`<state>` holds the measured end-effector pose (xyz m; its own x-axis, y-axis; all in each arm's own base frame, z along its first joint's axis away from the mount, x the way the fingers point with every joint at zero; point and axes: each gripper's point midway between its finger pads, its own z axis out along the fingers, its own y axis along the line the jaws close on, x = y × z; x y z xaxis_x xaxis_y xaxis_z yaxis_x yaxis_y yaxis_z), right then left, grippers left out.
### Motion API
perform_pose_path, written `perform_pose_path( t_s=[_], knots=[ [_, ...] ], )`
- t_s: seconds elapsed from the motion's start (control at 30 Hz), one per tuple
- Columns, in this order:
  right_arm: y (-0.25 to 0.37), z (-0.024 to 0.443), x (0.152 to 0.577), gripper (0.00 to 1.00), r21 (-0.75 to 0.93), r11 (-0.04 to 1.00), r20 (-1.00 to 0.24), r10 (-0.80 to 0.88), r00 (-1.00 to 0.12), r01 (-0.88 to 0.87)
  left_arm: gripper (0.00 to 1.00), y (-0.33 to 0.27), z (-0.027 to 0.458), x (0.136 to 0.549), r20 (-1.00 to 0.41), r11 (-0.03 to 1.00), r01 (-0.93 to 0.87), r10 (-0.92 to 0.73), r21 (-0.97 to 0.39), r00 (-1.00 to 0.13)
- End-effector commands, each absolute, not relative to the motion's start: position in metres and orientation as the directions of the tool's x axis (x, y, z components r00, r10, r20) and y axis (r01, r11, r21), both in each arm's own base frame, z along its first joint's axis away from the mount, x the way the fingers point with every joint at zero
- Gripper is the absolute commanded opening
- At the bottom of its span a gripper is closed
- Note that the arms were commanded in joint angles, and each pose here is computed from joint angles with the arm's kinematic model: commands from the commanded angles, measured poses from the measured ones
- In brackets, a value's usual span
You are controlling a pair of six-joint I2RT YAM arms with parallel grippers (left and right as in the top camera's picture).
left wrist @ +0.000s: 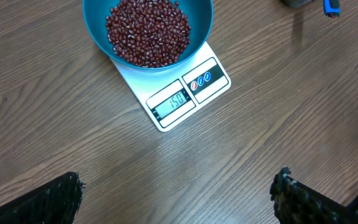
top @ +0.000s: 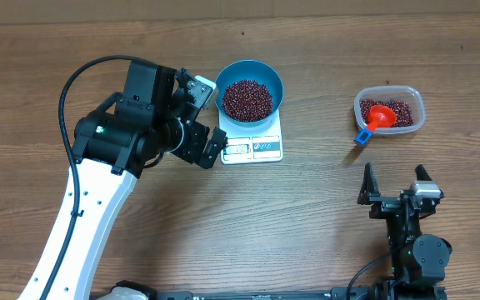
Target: Scoop item into bowl and weigh 150g on scale
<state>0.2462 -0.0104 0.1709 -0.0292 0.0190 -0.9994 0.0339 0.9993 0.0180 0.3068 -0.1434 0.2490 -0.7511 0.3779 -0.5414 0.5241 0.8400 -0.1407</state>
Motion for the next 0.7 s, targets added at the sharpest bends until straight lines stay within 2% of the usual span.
perform_pose_path(
  t_s=[0.0,0.1,0.23,0.5,0.67],
  knots=[
    [-0.010,0.170,0.246,1.00,0.017,0.999,-1.000,0.018,-0.023,0.034,0.99,-0.143,0.254,0.302,-0.542,0.830,0.542,0.397,-0.133,-0.741],
    [-0.010,0.170,0.246,1.00,0.017,0.999,-1.000,0.018,-0.023,0.034,1.00,-0.139,0.251,0.300,-0.539,0.831,0.545,0.412,-0.108,-0.735],
    [-0.010,0.170,0.246,1.00,0.017,0.999,-1.000,0.018,-0.023,0.034,0.99,-0.139,0.253,0.307,-0.636,0.801,0.598,0.450,-0.023,-0.627],
    [-0.010,0.170,0.246,1.00,0.017,0.999,-1.000,0.018,-0.023,0.034,1.00,-0.121,0.245,0.311,-0.860,0.822,0.567,0.325,0.051,-0.393],
    [-0.010,0.170,0.246,1.00,0.017,0.999,-1.000,0.018,-0.023,0.034,0.99,-0.095,0.232,0.295,-0.899,0.865,0.497,0.267,0.065,-0.347]
  ],
)
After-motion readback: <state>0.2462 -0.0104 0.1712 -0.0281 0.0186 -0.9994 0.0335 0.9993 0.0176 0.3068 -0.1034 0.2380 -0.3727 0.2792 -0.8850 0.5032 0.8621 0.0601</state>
